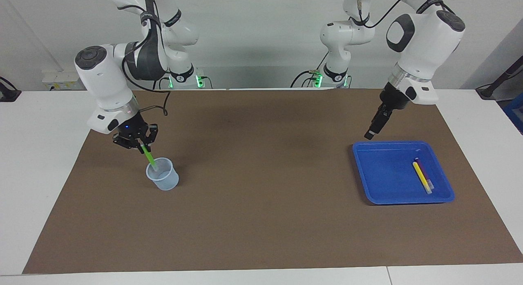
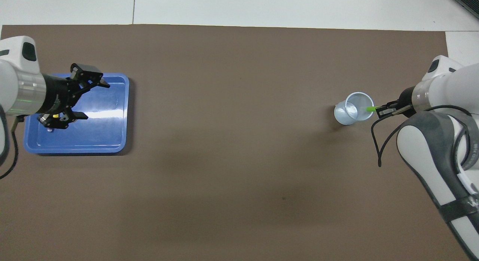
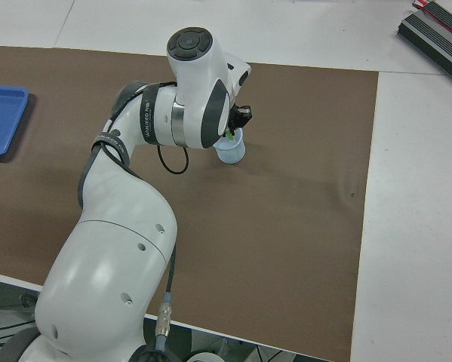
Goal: Transfer and insert pens with both arms
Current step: 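Release the pen and withdraw the right gripper while the left gripper lowers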
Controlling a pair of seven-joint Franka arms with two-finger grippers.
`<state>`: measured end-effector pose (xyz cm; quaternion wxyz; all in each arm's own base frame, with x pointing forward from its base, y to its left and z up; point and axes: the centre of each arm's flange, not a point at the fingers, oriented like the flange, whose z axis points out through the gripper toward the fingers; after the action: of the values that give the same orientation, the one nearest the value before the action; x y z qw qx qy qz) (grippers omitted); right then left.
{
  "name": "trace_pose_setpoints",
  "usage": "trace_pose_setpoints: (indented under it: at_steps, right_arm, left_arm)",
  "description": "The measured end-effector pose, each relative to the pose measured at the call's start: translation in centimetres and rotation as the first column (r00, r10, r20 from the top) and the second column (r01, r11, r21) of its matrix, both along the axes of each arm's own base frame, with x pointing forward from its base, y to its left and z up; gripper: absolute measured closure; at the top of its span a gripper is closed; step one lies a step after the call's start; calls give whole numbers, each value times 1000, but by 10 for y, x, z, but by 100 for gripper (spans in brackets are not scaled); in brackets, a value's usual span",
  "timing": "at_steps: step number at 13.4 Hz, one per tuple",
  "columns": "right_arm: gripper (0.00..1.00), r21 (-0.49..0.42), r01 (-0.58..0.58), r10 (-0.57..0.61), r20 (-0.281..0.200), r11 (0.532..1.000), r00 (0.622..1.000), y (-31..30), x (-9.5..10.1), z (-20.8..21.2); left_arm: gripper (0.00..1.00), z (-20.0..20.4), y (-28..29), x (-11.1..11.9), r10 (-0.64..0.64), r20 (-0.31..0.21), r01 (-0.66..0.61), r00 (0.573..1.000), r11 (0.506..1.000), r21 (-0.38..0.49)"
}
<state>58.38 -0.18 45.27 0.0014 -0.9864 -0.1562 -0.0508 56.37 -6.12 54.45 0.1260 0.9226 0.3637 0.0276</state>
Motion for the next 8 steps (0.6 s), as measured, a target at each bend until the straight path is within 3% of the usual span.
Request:
trace_pose_setpoints:
  at_steps: [4,6,8]
  right_arm:
    - [81,3,8,-8,-7,1000,1000,-2,4,-13]
    - [81,6,42,-42,-19,999,999,-5,4,-19]
    - [81,8,56,-55,-22,998,998,-6,6,-26]
  left_arm:
    - [0,-23,49,-7,-300,-10,298,954,944,144]
    - [0,-40,60,0,-433,-35,429,901,875,226]
    - [0,-61,80,12,-551,-82,546,831,776,317]
